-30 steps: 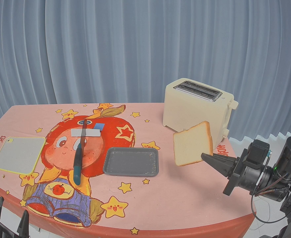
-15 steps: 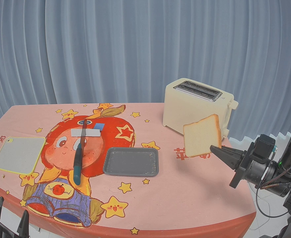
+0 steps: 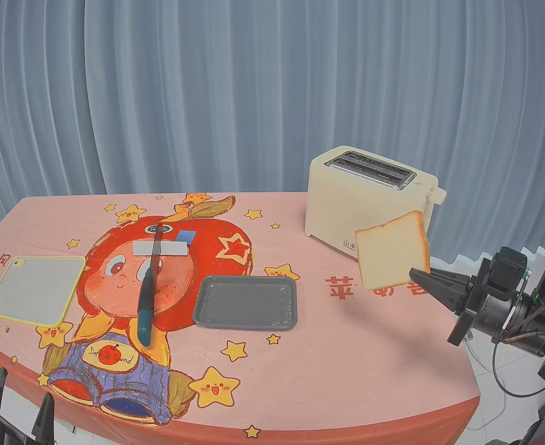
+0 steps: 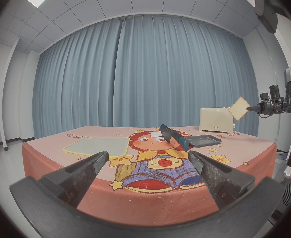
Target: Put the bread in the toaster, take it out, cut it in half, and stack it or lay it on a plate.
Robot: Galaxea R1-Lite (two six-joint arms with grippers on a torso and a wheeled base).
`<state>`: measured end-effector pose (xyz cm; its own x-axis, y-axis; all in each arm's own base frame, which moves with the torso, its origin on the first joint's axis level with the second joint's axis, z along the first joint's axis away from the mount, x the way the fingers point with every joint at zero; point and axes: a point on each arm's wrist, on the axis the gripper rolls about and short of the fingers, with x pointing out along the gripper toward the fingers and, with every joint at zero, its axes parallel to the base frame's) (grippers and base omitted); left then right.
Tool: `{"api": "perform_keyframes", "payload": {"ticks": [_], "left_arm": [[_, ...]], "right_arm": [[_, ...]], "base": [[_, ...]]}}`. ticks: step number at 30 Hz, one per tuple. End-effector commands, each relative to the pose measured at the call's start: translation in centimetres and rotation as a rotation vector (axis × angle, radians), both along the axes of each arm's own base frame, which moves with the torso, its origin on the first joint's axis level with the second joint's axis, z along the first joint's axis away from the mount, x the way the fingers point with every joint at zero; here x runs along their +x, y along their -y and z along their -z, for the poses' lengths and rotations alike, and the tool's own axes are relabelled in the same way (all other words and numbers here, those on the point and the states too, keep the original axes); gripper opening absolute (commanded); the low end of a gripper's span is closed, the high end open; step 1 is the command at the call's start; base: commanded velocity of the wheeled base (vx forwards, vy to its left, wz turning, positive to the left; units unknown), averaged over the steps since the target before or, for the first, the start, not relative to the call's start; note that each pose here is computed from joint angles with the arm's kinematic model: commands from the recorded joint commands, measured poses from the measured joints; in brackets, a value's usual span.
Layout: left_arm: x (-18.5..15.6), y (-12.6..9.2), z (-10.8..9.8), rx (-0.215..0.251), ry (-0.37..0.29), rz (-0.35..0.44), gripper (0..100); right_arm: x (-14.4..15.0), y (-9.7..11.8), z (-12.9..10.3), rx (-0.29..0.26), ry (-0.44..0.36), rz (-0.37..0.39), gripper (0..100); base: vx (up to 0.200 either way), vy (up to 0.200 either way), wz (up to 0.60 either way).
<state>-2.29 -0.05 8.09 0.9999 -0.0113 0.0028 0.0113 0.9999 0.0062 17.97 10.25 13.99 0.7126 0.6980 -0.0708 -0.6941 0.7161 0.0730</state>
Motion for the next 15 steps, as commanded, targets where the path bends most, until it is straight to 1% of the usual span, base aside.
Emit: {"api": "perform_keyframes", "payload": {"ticks": [1, 6, 8, 11, 15], "left_arm": [[0.0, 0.0, 0.5, 0.0, -0.003, -0.001, 100], [0.0, 0.0, 0.5, 0.0, -0.003, -0.001, 100], [0.0, 0.0, 0.5, 0.0, -0.003, -0.001, 100], [0.0, 0.0, 0.5, 0.0, -0.003, -0.001, 100], [0.0, 0.0, 0.5, 0.0, -0.003, -0.001, 100]], "right_arm": [[0.1, 0.8, -0.2, -0.002, 0.015, 0.016, 0], [0.1, 1.5, -0.1, -0.018, 0.031, -0.004, 0], [0.1, 1.8, 0.0, -0.036, 0.04, -0.02, 0], [0.2, 2.3, 0.1, -0.055, 0.056, -0.022, 0], [0.4, 2.8, 0.1, -0.064, 0.062, -0.016, 0]], "base": [[0.0, 0.0, 0.0], [0.0, 0.0, 0.0], [0.0, 0.0, 0.0], [0.0, 0.0, 0.0], [0.0, 0.0, 0.0]]}}
